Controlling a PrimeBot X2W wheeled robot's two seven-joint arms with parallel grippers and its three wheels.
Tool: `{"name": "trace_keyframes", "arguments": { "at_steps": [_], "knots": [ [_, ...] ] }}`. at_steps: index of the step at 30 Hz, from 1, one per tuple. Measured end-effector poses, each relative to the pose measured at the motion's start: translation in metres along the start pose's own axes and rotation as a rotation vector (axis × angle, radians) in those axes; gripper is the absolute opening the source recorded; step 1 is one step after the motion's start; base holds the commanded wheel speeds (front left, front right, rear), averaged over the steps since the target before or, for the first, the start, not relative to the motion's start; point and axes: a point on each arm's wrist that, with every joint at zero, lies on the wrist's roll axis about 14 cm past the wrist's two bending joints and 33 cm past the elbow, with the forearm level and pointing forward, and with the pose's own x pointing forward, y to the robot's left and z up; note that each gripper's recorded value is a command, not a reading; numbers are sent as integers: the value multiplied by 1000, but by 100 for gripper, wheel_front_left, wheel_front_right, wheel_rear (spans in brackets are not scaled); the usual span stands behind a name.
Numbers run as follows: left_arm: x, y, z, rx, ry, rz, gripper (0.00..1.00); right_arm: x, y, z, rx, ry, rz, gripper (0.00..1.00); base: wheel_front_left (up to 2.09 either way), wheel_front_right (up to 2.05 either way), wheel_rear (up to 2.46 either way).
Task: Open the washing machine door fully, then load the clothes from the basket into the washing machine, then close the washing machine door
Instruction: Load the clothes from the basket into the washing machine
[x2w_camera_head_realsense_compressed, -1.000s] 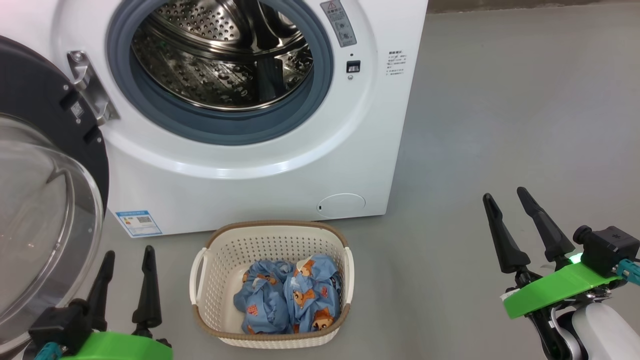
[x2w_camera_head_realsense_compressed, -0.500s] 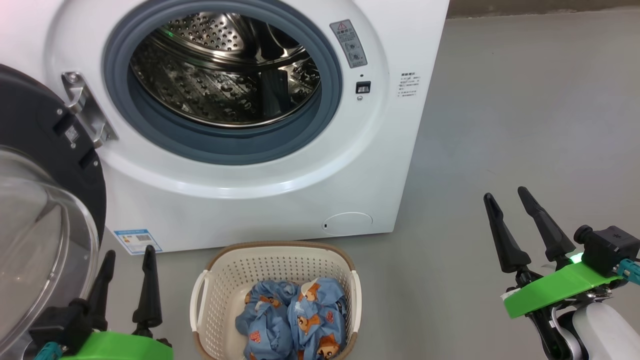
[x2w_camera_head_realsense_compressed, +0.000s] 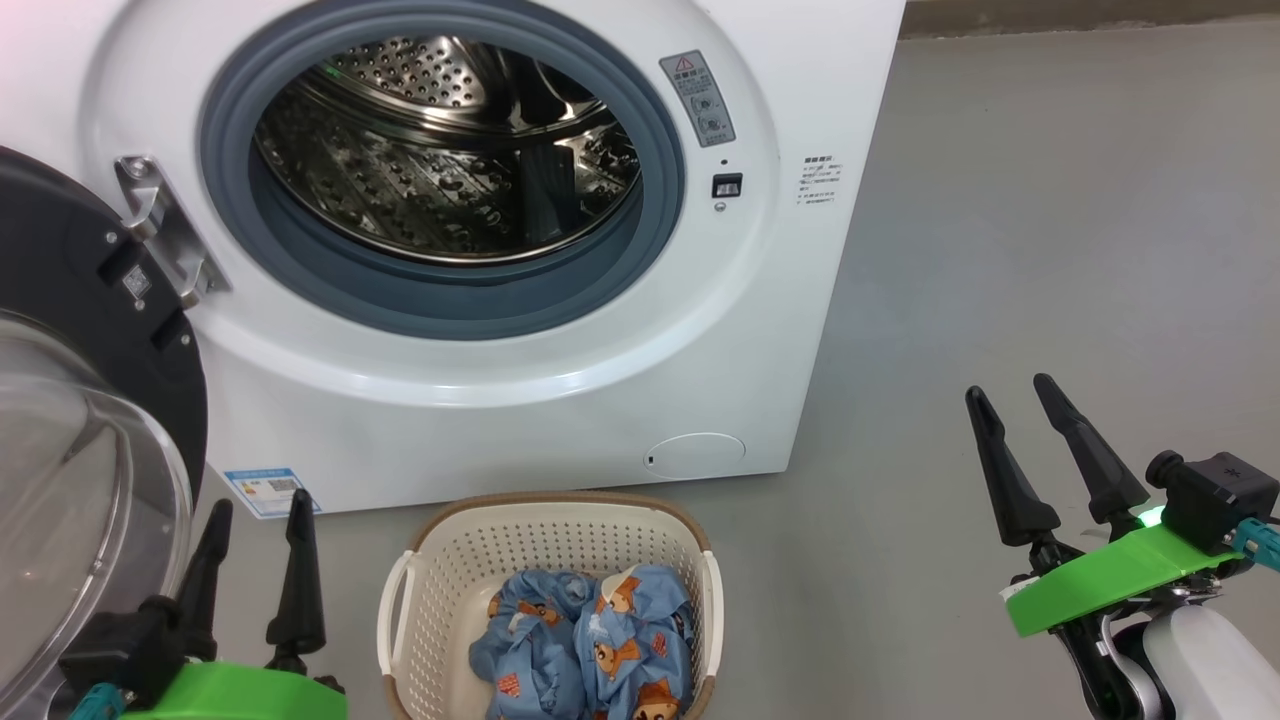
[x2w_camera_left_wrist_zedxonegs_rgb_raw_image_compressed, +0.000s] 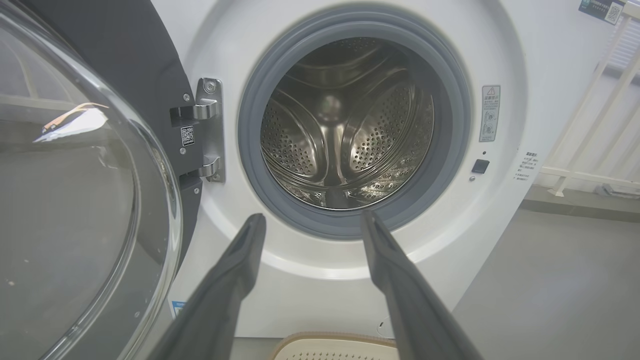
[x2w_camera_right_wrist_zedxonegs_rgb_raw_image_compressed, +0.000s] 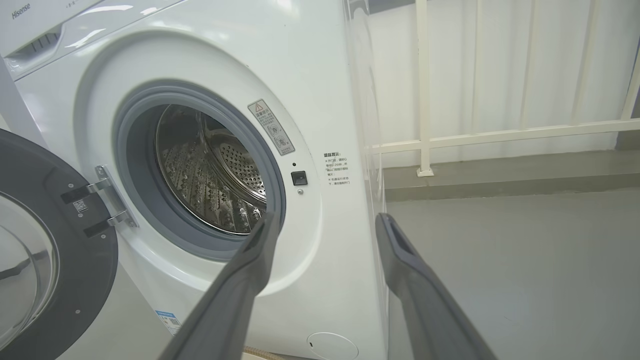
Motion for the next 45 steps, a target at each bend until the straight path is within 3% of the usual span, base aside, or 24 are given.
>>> {"name": "trace_keyframes", "arguments": {
  "at_steps": [35, 45],
  "knots": [
    [6, -5, -5, -6, 8, -21, 100, 0, 2, -7, 0, 20, 7, 100, 0, 0, 0],
    [18, -11, -24, -16, 63, -34, 100, 3, -7, -19, 7, 53, -17, 100, 0, 0, 0]
  ]
}}
